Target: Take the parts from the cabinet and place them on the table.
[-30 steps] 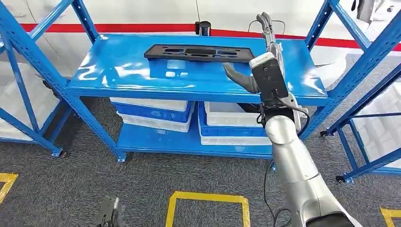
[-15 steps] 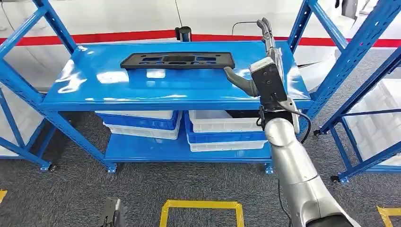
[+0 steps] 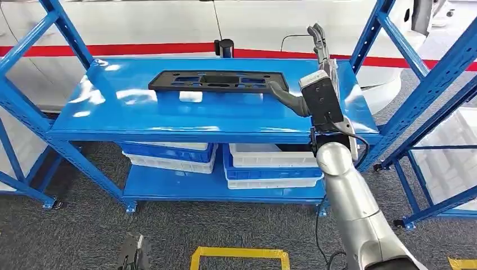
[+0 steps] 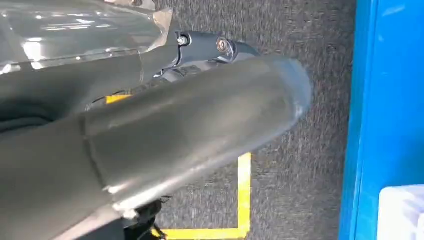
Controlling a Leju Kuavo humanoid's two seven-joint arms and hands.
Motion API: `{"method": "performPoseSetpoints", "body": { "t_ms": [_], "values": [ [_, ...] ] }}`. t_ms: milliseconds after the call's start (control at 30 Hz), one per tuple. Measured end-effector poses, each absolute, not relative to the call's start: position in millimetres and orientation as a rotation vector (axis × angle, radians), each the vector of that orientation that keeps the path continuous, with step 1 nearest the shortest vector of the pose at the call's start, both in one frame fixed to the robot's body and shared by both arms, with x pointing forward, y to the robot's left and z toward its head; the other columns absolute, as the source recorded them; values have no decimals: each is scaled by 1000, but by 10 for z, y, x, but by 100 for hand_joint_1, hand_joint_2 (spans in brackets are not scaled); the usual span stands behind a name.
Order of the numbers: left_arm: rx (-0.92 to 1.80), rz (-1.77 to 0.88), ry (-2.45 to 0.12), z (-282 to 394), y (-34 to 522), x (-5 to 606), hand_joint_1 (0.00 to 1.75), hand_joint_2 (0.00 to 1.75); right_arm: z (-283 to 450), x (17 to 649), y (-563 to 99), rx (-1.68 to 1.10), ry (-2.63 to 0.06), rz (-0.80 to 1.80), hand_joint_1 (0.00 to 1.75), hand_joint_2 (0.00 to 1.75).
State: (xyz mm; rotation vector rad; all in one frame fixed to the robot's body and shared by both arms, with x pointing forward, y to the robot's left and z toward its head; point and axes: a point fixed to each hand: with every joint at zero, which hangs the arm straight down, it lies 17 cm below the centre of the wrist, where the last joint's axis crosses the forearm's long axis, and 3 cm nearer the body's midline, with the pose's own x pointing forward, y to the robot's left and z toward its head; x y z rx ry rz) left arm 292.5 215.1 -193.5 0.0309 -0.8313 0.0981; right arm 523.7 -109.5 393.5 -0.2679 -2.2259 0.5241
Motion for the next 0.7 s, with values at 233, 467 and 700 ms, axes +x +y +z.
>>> {"method": "performPoseSetpoints", "body": {
  "t_ms": [233,467,700],
  "values": [
    [23,101,-830,-1933,2121,2921,0,0,3933,5243,-1125,-276,-2226,519,0,175],
    [22,107,-821,-1943,2116,2911,0,0,3865,5216,-1123,-288,-2222,527,0,175],
    [26,138,-822,-1945,2161,2909,0,0,3931,5180,-1040,-280,-2227,531,0,175]
  ]
}}
